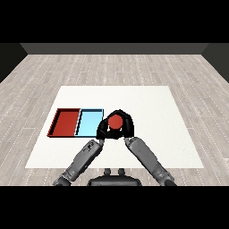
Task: Pick the red can and put it in the red box
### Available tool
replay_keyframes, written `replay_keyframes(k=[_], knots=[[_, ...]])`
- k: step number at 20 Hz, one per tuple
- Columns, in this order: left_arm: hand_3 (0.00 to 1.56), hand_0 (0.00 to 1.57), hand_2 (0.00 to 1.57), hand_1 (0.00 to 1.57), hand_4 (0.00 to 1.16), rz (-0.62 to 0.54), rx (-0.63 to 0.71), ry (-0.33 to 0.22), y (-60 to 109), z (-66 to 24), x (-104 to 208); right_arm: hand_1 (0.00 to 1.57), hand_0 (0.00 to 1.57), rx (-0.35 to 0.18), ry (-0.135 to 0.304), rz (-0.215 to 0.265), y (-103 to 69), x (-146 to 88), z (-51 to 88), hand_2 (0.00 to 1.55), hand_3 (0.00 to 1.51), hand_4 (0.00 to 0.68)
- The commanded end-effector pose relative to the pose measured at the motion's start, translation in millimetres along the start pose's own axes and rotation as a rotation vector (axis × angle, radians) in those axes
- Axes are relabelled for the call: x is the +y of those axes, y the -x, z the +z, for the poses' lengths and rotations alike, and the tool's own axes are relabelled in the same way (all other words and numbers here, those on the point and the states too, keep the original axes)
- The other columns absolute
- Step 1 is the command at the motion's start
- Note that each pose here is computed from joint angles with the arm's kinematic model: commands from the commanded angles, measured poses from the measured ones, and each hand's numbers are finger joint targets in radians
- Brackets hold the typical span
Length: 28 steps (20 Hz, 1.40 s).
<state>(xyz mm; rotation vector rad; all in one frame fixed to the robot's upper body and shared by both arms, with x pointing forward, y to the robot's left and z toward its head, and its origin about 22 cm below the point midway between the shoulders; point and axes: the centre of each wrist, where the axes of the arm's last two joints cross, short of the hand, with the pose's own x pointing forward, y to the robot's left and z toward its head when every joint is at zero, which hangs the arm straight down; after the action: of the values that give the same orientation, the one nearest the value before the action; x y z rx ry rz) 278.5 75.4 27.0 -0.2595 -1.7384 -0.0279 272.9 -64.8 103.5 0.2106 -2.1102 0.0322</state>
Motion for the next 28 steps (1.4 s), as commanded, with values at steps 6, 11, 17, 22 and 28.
replay_keyframes(k=[6, 11, 17, 22, 28], knots=[[1.49, 1.57, 1.57, 1.57, 1.13, 0.017, -0.016, 0.000, 2.8, -17.1, -3.1, 1.57, 1.57, -0.005, -0.001, -0.007, 7.0, 13.3, -5.9, 1.46, 1.39, 0.630], [1.50, 1.57, 1.57, 1.57, 1.13, -0.006, -0.031, -0.020, 0.2, -3.4, -10.4, 0.00, 0.00, 0.084, -0.070, 0.093, 2.9, 1.2, -0.9, 0.00, 0.00, 0.000], [1.49, 1.57, 1.57, 1.57, 1.13, -0.032, -0.036, -0.030, -6.4, 3.9, -3.7, 0.00, 0.00, 0.076, -0.051, 0.100, 7.8, 6.0, -7.0, 0.00, 0.00, 0.000], [1.50, 1.57, 1.57, 1.57, 1.13, -0.017, -0.025, -0.012, -10.3, 3.4, -7.6, 0.00, 0.00, 0.066, 0.028, 0.076, -10.0, -13.2, 5.8, 0.00, 0.00, 0.000], [1.49, 1.57, 1.57, 1.57, 1.14, -0.024, -0.048, -0.023, -7.0, 3.4, -5.8, 0.00, 0.00, 0.053, 0.015, 0.119, -2.1, -20.3, -16.1, 0.00, 0.00, 0.000]])
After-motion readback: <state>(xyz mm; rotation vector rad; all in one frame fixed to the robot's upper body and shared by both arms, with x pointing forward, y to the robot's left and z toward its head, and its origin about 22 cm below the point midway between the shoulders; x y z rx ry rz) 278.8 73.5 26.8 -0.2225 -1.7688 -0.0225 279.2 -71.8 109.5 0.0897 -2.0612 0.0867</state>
